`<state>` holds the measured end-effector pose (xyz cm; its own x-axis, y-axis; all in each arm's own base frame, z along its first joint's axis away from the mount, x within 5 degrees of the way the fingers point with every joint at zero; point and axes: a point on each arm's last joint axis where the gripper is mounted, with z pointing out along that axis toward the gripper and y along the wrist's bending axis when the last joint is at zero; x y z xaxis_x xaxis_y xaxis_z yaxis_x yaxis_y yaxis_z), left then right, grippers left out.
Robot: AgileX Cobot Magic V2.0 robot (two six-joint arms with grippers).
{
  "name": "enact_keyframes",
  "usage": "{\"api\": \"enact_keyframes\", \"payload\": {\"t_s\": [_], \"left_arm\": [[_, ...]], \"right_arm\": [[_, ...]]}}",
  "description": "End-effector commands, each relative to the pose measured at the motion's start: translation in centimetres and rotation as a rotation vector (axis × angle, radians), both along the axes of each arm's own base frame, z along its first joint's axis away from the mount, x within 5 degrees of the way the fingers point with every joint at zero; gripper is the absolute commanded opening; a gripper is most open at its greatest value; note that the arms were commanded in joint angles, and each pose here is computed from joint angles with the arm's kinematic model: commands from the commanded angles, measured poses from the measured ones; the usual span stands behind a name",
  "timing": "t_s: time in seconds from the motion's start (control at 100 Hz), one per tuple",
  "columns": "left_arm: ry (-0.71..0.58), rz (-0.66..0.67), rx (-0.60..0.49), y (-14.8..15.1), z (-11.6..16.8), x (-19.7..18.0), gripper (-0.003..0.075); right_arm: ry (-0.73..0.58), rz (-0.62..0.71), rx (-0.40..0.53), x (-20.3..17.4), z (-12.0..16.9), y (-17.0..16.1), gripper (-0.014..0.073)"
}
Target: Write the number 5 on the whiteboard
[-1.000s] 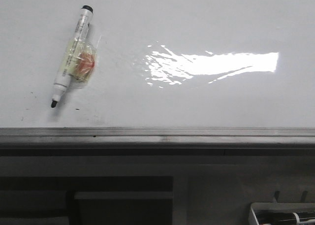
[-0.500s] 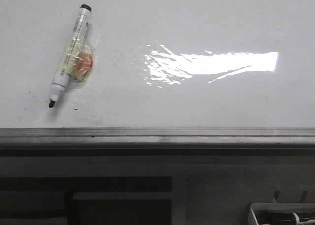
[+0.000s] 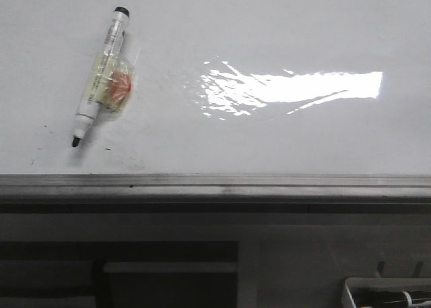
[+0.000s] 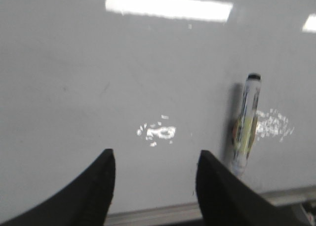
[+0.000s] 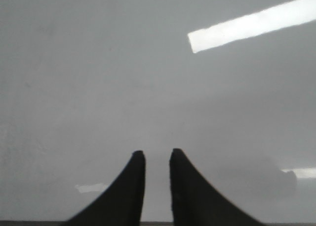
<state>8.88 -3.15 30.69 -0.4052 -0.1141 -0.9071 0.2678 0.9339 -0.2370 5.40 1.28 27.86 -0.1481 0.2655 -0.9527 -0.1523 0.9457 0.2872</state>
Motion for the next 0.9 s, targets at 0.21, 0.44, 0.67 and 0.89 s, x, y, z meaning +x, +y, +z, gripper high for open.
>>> {"api": "enact_keyframes", "payload": {"t_s": [0.21, 0.44, 0.67, 0.89], "left_arm": [[0.172, -0.235, 0.005, -3.5, -1.1, 4.6, 0.0388], [0.119, -0.29, -0.026, -7.2, -1.9, 6.7, 0.0388], [0.141, -0.28, -0.028, -9.7, -3.7, 8.2, 0.0388], [0.161, -0.211, -0.028, -10.3, -5.1, 9.7, 0.0387]], "right_arm": [[-0.006, 0.009, -0.031, 0.8, 1.6, 0.1, 0.0356], [-0.015, 0.078, -0.047, 0.7, 1.6, 0.5, 0.0356], [-0.024, 0.131, -0.076, 0.6, 1.6, 0.8, 0.0356], [-0.026, 0.13, -0.076, 0.6, 1.7, 0.8, 0.0356]]}}
